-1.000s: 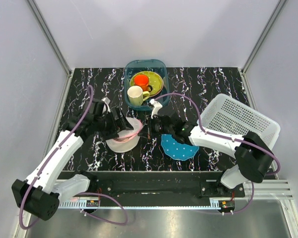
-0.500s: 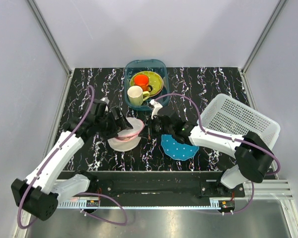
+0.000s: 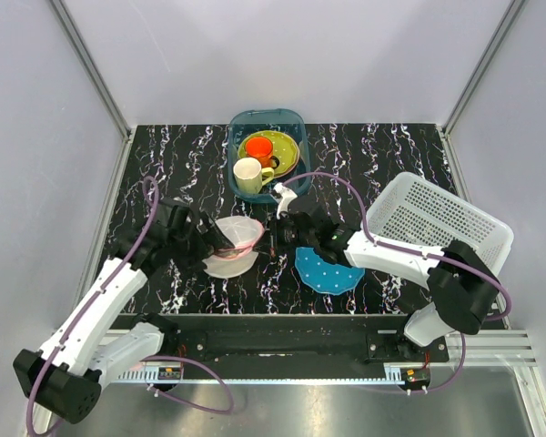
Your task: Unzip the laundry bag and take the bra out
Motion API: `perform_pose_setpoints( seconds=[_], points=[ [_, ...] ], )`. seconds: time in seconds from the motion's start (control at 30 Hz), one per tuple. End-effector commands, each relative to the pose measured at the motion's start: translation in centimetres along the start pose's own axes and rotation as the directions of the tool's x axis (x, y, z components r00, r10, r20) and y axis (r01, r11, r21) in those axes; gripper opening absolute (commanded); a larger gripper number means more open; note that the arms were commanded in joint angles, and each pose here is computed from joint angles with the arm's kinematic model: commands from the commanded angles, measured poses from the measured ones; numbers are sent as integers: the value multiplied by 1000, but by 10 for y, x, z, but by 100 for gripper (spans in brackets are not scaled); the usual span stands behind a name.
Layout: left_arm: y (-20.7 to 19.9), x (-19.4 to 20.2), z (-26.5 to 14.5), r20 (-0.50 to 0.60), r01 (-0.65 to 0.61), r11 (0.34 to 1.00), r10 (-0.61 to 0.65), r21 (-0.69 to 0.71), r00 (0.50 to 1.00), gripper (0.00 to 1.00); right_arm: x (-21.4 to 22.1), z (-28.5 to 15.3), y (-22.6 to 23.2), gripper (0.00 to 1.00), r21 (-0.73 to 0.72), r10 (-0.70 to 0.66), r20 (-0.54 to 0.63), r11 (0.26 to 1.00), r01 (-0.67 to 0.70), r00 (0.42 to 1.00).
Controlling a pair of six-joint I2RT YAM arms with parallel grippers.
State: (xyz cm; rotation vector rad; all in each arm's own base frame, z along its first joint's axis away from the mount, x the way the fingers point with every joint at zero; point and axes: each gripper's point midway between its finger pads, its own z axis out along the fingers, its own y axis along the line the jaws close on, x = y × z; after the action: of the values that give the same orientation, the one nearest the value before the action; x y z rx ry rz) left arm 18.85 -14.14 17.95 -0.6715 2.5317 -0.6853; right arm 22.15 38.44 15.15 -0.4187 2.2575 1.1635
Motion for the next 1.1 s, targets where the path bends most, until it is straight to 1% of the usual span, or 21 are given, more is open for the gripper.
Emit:
perform_pose_setpoints(
  seconds=[0.0, 0.07, 0.13, 0.2, 0.23, 0.27, 0.3, 0.33, 0.4, 0.43, 0.5, 0.53, 0.6, 0.63, 0.67, 0.77, 0.9, 1.03, 1.07],
  points=[
    [-19, 11, 11, -79, 62, 994, -55, 91, 995, 99, -4, 3, 16, 0, -63, -8, 11, 998, 9, 1000],
    [-21, 9, 16, -76, 65, 993, -58, 98, 995, 99, -2, 3, 14, 0, -65, -4, 7, 998, 4, 1000],
    [-17, 8, 26, -74, 71, 995, -65, 74, 995, 99, -1, 3, 14, 0, -66, -6, 2, 998, 6, 1000],
    [-12, 3, 35, -49, 68, 996, -65, 52, 997, 99, 0, 5, 13, 0, -65, -8, -2, 998, 8, 1000],
    [-7, 4, 43, -53, 69, 997, -67, 31, 996, 85, 1, 4, 12, 0, -63, -7, -4, 998, 7, 1000],
    [-7, 1, 46, -39, 64, 998, -63, 27, 997, 74, 2, 4, 11, 0, -55, -9, -4, 998, 9, 1000],
    [-6, 0, 48, -36, 61, 998, -60, 17, 998, 60, 2, 4, 9, 0, -48, -9, -3, 999, 9, 1000],
    [-8, -4, 47, -31, 47, 999, -46, 13, 998, 29, 5, 3, 5, 0, -34, -12, -6, 999, 12, 1000],
    [-9, -12, 43, -4, 31, 1000, -31, 2, 1000, 4, 4, -1, -7, 0, 8, -20, 14, 1000, 20, 1000],
    [-12, -18, 37, 14, 15, 1000, -16, 3, 1000, 0, 13, -3, -19, 0, 33, -13, 3, 999, 12, 1000],
    [-14, -28, 33, 38, 6, 1000, -6, 3, 999, 0, 12, -11, -37, 0, 76, 2, 22, 997, -4, 1000],
    [-14, -37, 29, 60, 3, 1000, -3, 6, 998, 0, 23, -16, -49, 0, 101, 6, 11, 995, -7, 1000],
    [-15, -45, 25, 75, 2, 1000, -3, 19, 997, 0, 30, -20, -69, 0, 150, 10, 13, 989, -12, 1000],
    [-16, -52, 23, 90, -4, 1000, 1, 27, 996, 0, 41, -22, -82, 0, 178, 10, -7, 984, -9, 1000],
    [-21, -55, 20, 87, -9, 999, 5, 46, 996, 0, 46, -23, -87, 0, 190, 9, -15, 982, -6, 1000],
    [-27, -59, 24, 68, -29, 998, 25, 61, 997, 0, 52, -24, -88, 0, 180, 8, -39, 984, -1, 999],
    [-34, -58, 32, 35, -42, 995, 39, 88, 999, 0, 43, -21, -73, 0, 126, 0, -31, 992, 4, 1000],
    [-38, -57, 31, 33, -58, 992, 54, 114, 998, 0, 38, -20, -71, 0, 136, 1, -29, 991, 3, 1000],
    [-38, -57, 30, 34, -63, 991, 60, 118, 998, 0, 36, -21, -74, 9, 152, -2, -29, 988, 7, 1000]
  ],
)
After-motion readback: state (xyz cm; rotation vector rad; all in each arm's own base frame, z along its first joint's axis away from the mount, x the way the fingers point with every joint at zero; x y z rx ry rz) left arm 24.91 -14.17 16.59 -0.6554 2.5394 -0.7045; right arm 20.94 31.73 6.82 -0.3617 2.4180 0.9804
